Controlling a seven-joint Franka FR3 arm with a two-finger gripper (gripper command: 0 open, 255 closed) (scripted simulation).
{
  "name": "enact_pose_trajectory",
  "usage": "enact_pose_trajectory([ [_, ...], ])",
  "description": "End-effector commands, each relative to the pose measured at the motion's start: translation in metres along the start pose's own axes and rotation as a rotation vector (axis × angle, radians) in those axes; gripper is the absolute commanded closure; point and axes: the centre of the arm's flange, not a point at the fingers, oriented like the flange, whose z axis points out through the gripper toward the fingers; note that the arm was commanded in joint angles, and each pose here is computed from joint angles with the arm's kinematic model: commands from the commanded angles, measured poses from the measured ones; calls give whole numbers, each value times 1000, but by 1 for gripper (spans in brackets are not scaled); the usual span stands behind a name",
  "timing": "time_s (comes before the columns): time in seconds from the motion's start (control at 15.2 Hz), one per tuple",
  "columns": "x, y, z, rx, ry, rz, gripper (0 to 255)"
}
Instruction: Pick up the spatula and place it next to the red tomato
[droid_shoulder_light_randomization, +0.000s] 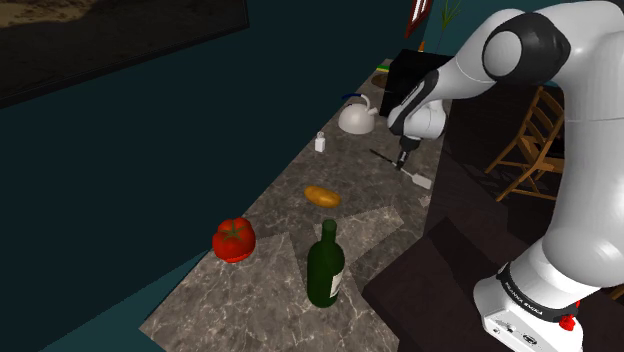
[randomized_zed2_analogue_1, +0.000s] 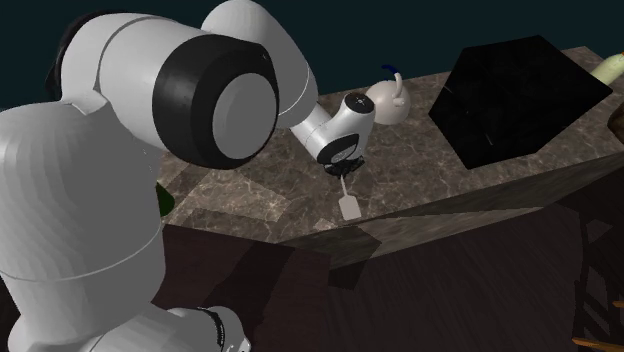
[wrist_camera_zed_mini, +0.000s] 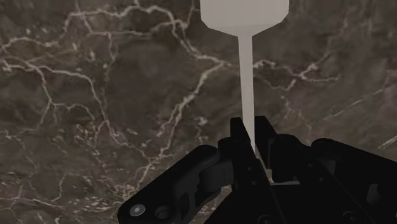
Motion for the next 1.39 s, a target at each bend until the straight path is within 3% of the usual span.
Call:
enact_pose_trajectory([
  [0.0, 0, 0, -10, 0, 0, 0, 255],
  [1.32, 7, 0, -116, 0, 0, 0, 255],
])
